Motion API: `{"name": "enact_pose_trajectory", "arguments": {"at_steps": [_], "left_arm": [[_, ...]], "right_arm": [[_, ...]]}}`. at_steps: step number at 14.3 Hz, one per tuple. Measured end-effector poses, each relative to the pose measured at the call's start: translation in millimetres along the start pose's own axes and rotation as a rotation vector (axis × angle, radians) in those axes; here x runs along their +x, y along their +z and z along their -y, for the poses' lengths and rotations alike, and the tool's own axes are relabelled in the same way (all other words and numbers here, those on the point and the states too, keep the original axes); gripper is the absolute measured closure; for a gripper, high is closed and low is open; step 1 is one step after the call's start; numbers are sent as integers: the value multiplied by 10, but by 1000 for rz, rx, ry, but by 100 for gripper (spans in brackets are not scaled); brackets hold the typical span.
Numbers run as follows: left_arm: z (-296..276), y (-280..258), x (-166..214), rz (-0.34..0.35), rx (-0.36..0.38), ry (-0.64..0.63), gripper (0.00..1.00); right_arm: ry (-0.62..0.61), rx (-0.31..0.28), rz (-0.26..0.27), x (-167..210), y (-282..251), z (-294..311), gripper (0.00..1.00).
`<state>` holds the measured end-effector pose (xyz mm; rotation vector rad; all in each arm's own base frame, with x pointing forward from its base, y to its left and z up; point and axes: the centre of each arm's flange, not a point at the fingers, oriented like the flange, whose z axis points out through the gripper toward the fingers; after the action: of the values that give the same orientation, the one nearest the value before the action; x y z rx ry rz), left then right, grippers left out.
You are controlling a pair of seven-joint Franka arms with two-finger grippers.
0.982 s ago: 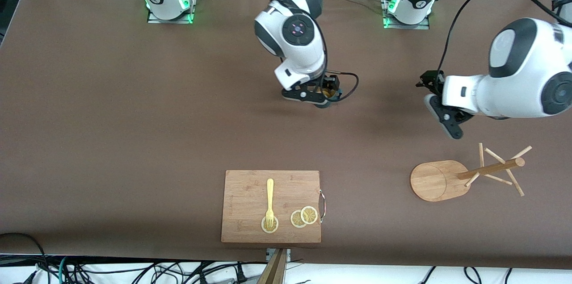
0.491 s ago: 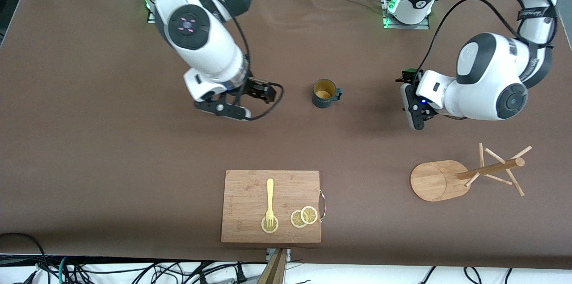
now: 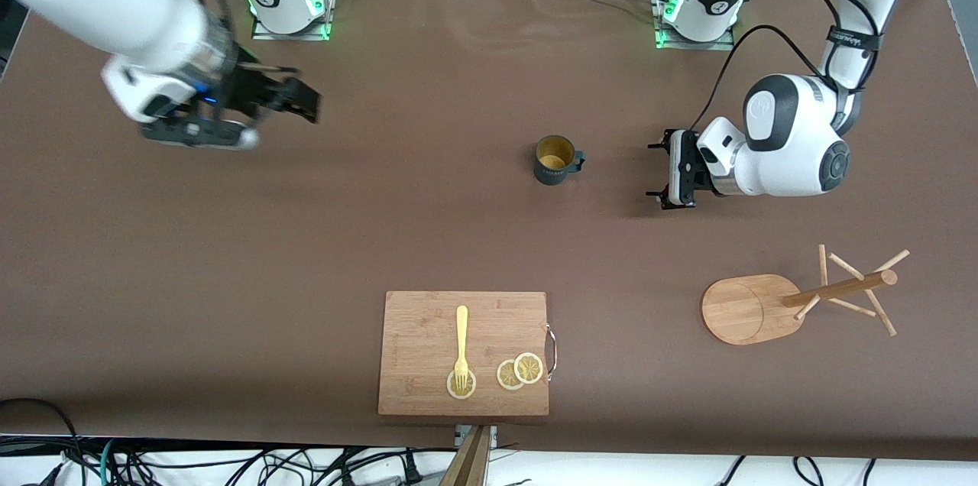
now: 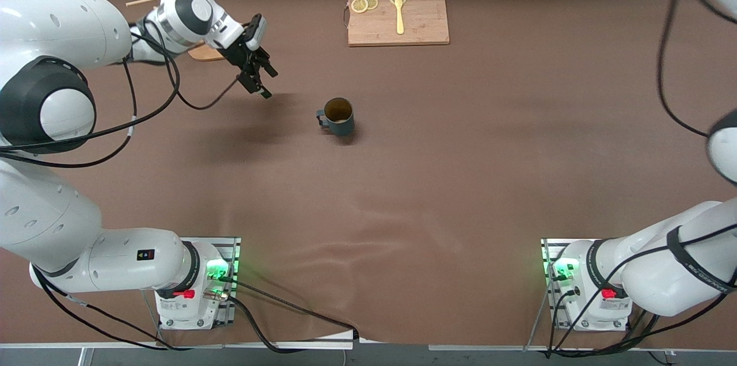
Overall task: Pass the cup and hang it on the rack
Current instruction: 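Set the mug down and open the right gripper while the left gripper approaches, then grasp the teal mug handle with the left gripper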
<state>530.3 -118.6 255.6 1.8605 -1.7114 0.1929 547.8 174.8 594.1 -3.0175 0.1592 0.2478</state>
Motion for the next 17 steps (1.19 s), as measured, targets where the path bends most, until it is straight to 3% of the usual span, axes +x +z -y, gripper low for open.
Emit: {"name": "enact_pose_trajectory", "arguments": {"at_steps": [3, 7, 12, 17], "left_arm": [[-95, 310, -130, -96, 55, 68, 0], [-180, 784, -200, -153, 124, 161, 0], [-224, 1388, -396, -286, 172, 218, 0], [-295, 1614, -303, -333, 172, 196, 0]], "right_arm": [[-29, -29, 1, 149, -75, -757, 0], [-63, -86, -8, 247, -86, -1129, 0], [-102, -126, -31, 282, -99, -1168, 0], [-110, -127, -34, 300, -76, -1127, 0]]}}
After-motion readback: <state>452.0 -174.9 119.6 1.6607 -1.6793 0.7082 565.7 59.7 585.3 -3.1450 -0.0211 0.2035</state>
